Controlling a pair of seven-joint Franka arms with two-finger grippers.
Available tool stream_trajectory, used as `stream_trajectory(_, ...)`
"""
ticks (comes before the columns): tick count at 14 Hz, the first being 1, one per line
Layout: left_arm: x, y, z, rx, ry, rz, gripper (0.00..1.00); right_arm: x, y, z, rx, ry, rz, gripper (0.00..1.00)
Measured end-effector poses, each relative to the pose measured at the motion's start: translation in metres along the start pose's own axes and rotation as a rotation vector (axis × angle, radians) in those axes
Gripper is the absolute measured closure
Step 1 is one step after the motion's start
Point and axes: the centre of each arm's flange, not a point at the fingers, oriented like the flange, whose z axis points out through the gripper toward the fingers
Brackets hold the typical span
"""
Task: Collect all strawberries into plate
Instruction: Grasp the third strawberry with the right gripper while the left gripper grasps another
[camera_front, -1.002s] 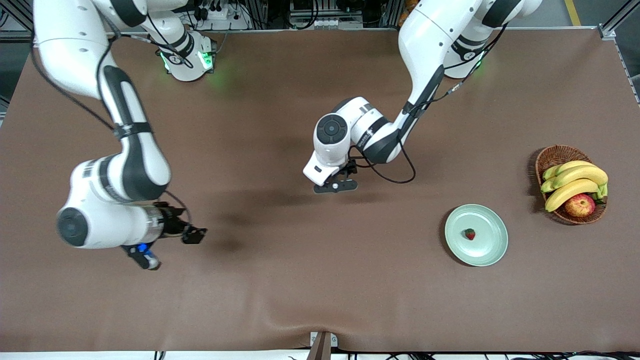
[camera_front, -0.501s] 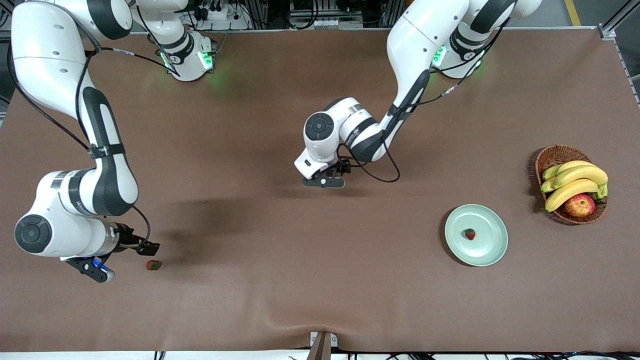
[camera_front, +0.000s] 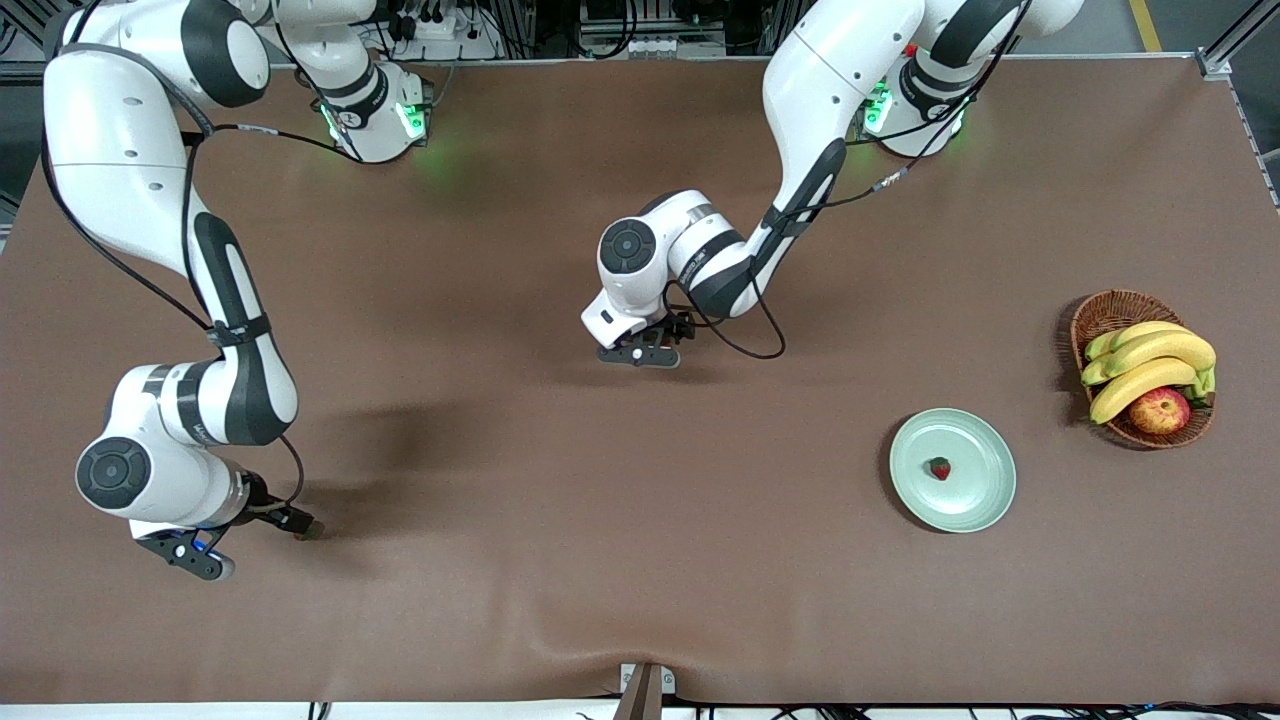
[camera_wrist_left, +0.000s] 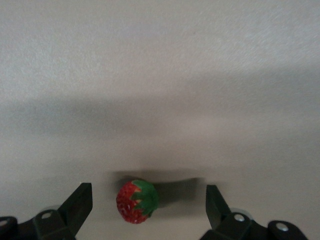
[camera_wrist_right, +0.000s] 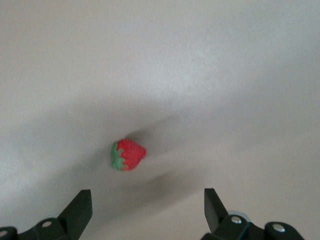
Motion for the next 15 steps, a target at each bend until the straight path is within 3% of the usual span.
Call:
stream_trajectory(2, -0.003, -0.002, 0.006, 0.009, -0.009, 0.001, 0.00, 0.005, -0.003, 0.007, 0.029, 0.048, -0.002, 0.02)
stream_trajectory(4, -0.005, -0.003, 0.010, 0.014, -0.016, 0.002, 0.00, 0.008, -0.007, 0.016, 0.054, 0.087, -0.006, 0.15)
stream_trajectory(7, -0.006, -0.001, 0.009, 0.011, -0.015, 0.005, 0.31, 0.007, -0.008, 0.031, 0.059, 0.092, -0.009, 0.21)
stream_trajectory(9, -0.006, 0.000, 0.007, 0.008, -0.013, 0.006, 0.53, 0.005, -0.008, 0.040, 0.055, 0.080, -0.010, 0.36)
stream_trajectory(10, -0.005, 0.000, 0.006, 0.008, -0.012, 0.005, 0.62, 0.003, -0.009, 0.045, 0.053, 0.075, -0.012, 0.36)
stream_trajectory(13, -0.004, -0.002, 0.006, 0.009, -0.010, 0.002, 0.65, 0.002, -0.011, 0.052, 0.055, 0.073, -0.016, 0.63)
stream_trajectory(15, 0.002, -0.005, 0.001, 0.005, -0.003, -0.017, 0.65, 0.002, -0.013, 0.050, 0.058, 0.075, -0.019, 0.63)
